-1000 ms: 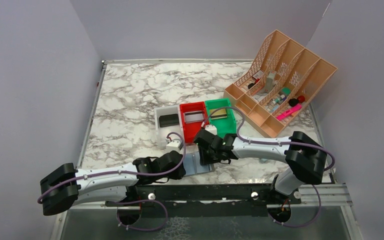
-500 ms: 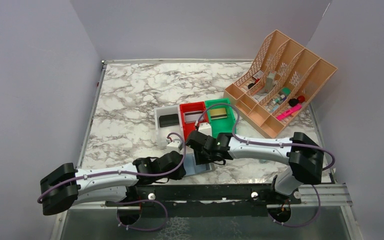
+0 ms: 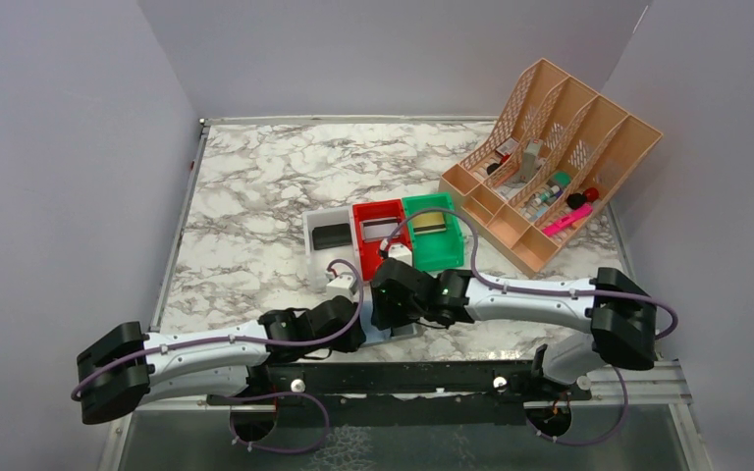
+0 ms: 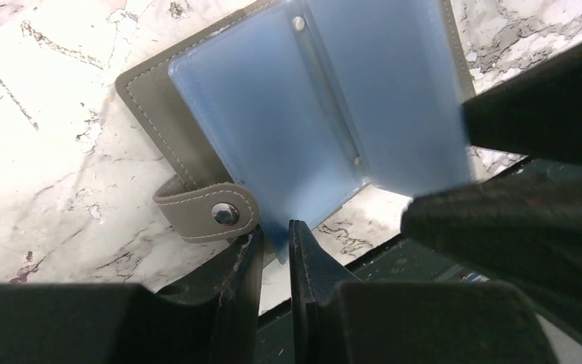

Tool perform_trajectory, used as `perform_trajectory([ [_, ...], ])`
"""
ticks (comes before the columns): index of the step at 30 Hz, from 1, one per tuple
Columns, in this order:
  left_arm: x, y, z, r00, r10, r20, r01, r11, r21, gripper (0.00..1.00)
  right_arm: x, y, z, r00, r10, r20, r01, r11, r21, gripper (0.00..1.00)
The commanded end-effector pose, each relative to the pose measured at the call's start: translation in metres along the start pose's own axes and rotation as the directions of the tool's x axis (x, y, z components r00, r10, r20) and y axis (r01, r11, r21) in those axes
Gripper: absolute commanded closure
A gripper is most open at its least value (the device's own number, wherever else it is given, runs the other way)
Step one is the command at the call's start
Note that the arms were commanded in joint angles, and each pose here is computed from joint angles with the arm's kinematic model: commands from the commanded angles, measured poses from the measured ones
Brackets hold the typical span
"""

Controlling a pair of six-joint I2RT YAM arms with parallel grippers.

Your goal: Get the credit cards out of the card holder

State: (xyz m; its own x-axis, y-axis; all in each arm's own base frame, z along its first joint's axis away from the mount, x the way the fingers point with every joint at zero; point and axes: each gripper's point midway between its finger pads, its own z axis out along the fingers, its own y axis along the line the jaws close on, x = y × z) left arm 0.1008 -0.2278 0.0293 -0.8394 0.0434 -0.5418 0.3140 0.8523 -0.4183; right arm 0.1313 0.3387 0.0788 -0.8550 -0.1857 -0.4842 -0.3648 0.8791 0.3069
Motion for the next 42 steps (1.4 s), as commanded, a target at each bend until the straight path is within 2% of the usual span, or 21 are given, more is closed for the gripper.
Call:
perform_trajectory([
  [1,-0.003,-0.006,-0.003,1.000,0.002,0.019,-0.003,1.000,0.031,0.78,-0.012,0.042,-0.016,0.998,-0.012,0.063,0.027,0.973,-0.230,0.52],
  [7,-0.008,-0.003,-0.008,0.999,-0.012,0.043,0.011,1.000,0.020,0.74,-0.010,0.036,-0.002,0.999,-0.010,0.040,0.016,0.985,-0.173,0.52],
  [13,-0.016,0.003,-0.017,0.996,-0.039,0.082,0.039,0.999,-0.002,0.71,-0.010,0.038,0.002,0.999,-0.004,0.047,0.012,0.983,-0.183,0.52],
  [17,-0.023,0.008,-0.024,0.991,-0.060,0.117,0.064,0.998,-0.026,0.65,-0.014,0.030,0.002,0.998,0.017,0.068,-0.008,0.990,-0.139,0.53],
  [26,-0.037,0.008,-0.039,0.981,-0.085,0.172,0.090,0.996,-0.018,0.61,-0.024,0.003,-0.010,0.984,0.086,0.158,-0.077,0.995,-0.058,0.53],
  [36,-0.048,-0.041,-0.040,0.989,-0.027,0.145,0.006,0.990,0.144,0.58,-0.032,-0.020,-0.016,0.943,0.156,0.295,-0.143,0.988,-0.065,0.52],
  [42,-0.065,-0.066,-0.048,0.985,-0.002,0.174,-0.036,0.976,0.213,0.57,-0.033,-0.030,-0.015,0.927,0.157,0.341,-0.144,0.988,-0.064,0.52],
])
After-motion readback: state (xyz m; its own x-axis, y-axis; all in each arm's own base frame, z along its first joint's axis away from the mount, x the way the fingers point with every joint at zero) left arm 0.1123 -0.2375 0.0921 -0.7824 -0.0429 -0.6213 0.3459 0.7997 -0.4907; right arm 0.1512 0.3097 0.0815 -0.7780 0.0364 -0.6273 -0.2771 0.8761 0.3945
